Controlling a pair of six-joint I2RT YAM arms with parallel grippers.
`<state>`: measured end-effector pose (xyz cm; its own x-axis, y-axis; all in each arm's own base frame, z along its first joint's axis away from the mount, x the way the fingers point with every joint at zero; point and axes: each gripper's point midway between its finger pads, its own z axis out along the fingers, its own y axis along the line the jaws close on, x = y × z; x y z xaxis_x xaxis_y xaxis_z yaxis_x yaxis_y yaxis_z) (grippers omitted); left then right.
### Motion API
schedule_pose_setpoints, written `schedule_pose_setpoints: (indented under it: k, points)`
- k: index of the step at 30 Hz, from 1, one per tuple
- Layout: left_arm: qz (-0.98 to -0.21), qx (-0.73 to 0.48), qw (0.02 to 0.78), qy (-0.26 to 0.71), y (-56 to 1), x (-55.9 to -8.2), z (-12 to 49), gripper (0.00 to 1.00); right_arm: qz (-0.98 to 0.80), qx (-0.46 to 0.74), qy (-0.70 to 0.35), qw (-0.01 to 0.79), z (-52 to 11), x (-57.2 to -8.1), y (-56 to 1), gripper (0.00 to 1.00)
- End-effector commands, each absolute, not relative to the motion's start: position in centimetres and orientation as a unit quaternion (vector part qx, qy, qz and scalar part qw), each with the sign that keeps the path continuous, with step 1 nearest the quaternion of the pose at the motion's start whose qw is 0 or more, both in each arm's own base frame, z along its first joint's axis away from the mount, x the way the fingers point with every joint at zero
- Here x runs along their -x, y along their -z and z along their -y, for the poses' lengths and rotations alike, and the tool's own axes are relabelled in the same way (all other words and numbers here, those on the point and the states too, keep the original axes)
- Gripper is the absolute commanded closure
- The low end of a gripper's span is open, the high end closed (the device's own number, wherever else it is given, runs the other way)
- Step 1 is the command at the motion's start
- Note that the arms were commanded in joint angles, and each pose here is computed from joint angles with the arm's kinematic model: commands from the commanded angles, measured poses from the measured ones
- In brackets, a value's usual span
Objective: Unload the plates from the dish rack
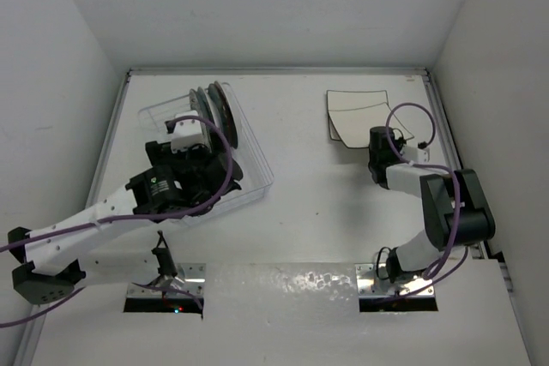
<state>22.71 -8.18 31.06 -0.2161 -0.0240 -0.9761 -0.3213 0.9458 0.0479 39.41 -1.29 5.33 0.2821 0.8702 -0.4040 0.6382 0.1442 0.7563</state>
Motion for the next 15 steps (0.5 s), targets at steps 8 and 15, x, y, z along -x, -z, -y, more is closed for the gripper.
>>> schedule_pose_setpoints:
  k: [8,15]
  points:
    - [-0.773,0.122,0.612,-0.113,-29.1,-22.5,7.6,0.00,-0.567,-0.686,-0.130,0.436,-0.6,-41.6,-5.0,0.43]
    - [-0.775,0.122,0.610,-0.111,-28.5,-22.4,7.5,0.00,-0.587,-0.705,-0.109,0.384,-1.7,-42.2,-3.7,0.27]
